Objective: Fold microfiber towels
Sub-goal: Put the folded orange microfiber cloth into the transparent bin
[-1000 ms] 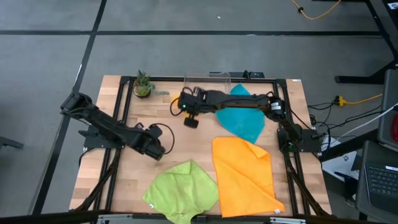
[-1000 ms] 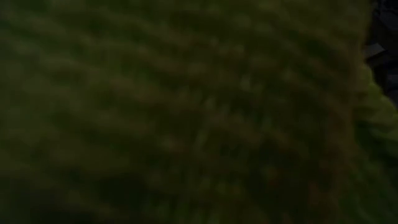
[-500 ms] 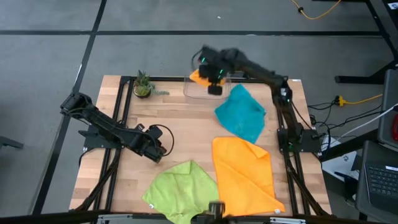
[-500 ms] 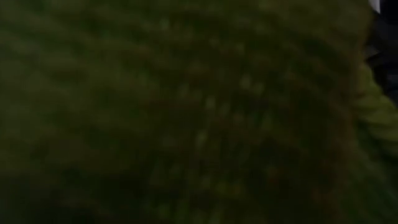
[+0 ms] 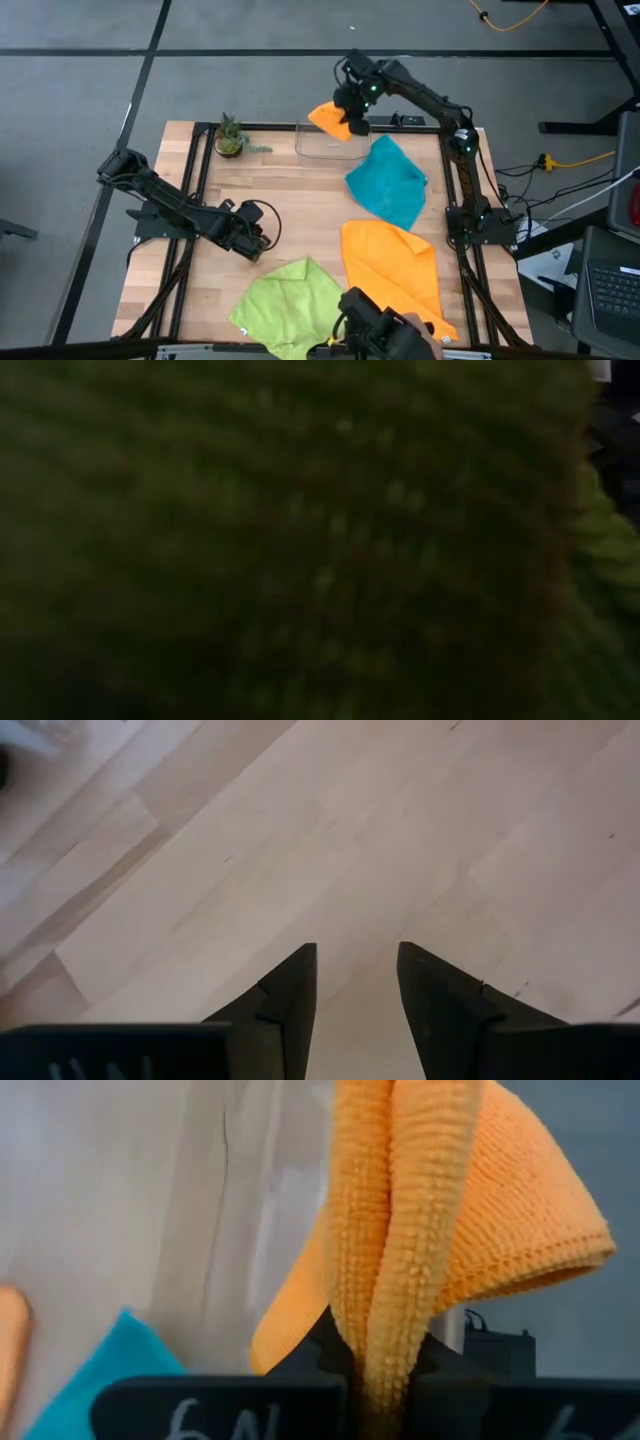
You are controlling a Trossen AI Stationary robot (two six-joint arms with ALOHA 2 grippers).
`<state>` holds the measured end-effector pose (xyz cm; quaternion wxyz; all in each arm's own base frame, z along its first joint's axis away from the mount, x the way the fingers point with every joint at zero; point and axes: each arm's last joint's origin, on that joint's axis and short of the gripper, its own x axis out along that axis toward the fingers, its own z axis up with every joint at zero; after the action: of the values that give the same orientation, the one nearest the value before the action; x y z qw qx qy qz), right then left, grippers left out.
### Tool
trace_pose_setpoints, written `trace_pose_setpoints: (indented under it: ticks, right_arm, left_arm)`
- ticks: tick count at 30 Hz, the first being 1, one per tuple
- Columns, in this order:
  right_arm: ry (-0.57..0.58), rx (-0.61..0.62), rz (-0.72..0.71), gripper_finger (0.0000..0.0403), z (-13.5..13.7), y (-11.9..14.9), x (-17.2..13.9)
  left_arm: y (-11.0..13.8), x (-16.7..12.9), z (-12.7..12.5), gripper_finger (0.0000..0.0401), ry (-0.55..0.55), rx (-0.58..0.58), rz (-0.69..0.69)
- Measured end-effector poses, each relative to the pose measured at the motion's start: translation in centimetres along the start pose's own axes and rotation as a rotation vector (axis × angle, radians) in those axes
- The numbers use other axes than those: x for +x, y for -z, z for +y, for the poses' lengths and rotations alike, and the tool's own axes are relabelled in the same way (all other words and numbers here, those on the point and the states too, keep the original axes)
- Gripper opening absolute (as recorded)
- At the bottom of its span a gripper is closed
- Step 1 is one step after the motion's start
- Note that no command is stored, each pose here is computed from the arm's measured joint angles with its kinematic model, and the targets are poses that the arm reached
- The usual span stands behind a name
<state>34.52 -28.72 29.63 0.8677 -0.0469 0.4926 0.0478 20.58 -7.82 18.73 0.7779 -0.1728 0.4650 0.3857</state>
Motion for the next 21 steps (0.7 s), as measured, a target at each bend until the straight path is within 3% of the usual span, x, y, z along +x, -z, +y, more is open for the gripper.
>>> trace_pose_setpoints:
  ticks: [9, 16, 21]
  right_arm:
    - [-0.149, -0.087, 0.016, 0.0017, 0.8, 4.0, 6.6]
    - [-0.234, -0.080, -0.071, 0.0022, 1.3, 4.9, 8.2]
    - [-0.231, -0.089, -0.098, 0.0033, 1.4, 5.2, 8.9]
  left_arm:
    - [-0.5, 0.3, 0.1, 0.0135, -0.002, -0.029, -0.004]
    - [-1.0, 0.6, 0.2, 0.0135, -0.004, -0.058, -0.005]
    - [-1.2, 0.7, 0.1, 0.0135, 0.006, -0.073, -0.009]
